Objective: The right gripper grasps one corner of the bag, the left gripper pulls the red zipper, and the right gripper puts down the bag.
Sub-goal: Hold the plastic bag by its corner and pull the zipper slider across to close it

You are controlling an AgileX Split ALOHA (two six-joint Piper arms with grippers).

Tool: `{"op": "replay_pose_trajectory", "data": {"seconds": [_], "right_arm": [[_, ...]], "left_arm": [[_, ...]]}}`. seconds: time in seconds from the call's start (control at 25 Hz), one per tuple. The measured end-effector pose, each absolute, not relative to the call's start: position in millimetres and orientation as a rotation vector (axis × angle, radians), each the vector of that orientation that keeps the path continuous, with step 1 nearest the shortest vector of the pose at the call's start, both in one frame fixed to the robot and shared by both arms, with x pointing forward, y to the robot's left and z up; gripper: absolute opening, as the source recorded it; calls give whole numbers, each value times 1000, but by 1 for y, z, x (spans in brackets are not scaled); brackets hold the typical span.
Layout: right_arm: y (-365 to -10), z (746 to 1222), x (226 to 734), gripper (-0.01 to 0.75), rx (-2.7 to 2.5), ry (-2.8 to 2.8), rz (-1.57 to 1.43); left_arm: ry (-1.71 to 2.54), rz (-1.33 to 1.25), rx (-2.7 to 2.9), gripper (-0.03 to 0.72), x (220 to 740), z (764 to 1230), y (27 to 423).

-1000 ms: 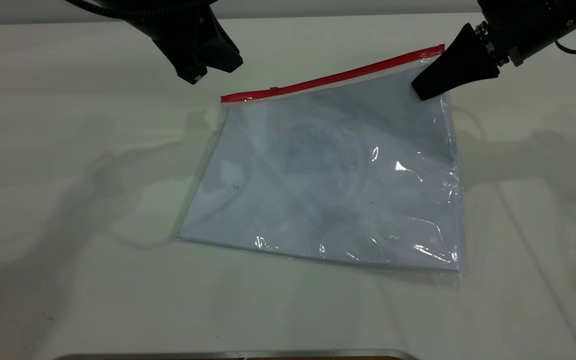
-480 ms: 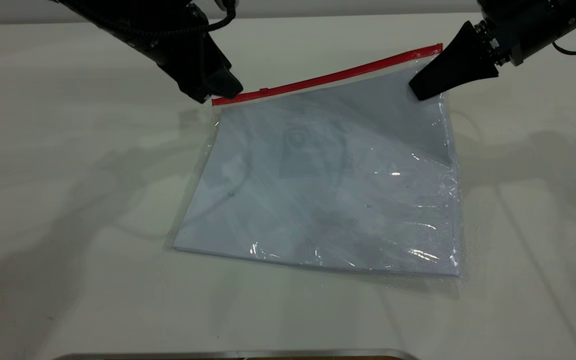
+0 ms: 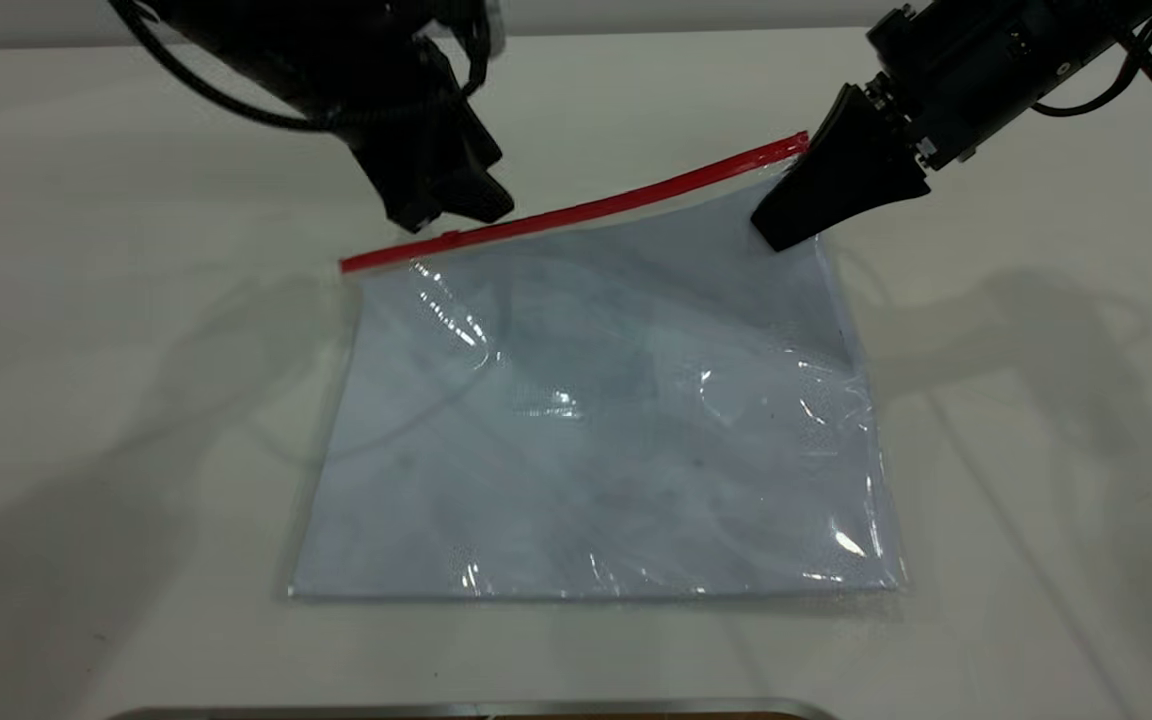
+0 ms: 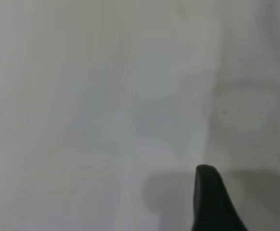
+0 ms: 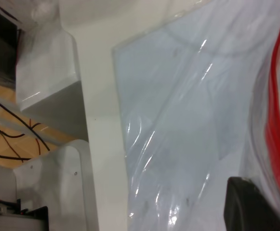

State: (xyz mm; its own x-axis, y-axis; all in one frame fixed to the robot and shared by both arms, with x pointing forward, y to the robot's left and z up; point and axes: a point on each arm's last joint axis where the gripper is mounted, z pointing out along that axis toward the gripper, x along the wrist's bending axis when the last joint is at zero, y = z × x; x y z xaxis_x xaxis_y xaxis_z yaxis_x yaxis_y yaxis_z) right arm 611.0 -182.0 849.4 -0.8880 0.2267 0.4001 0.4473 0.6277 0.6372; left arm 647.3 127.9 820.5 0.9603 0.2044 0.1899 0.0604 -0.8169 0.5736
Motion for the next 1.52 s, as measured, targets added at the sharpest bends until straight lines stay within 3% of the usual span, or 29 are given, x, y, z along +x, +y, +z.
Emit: {"op": "replay_pose_trajectory", "data": {"seconds": [0.72, 1.52], "right_arm": [[-185, 848, 620, 42, -567, -2673, -1082], [-186, 848, 619, 43, -562, -2674, -1053]], "left_arm": [[180, 218, 2531, 460, 641, 830, 127], [248, 80, 2642, 460, 637, 809, 152]]}}
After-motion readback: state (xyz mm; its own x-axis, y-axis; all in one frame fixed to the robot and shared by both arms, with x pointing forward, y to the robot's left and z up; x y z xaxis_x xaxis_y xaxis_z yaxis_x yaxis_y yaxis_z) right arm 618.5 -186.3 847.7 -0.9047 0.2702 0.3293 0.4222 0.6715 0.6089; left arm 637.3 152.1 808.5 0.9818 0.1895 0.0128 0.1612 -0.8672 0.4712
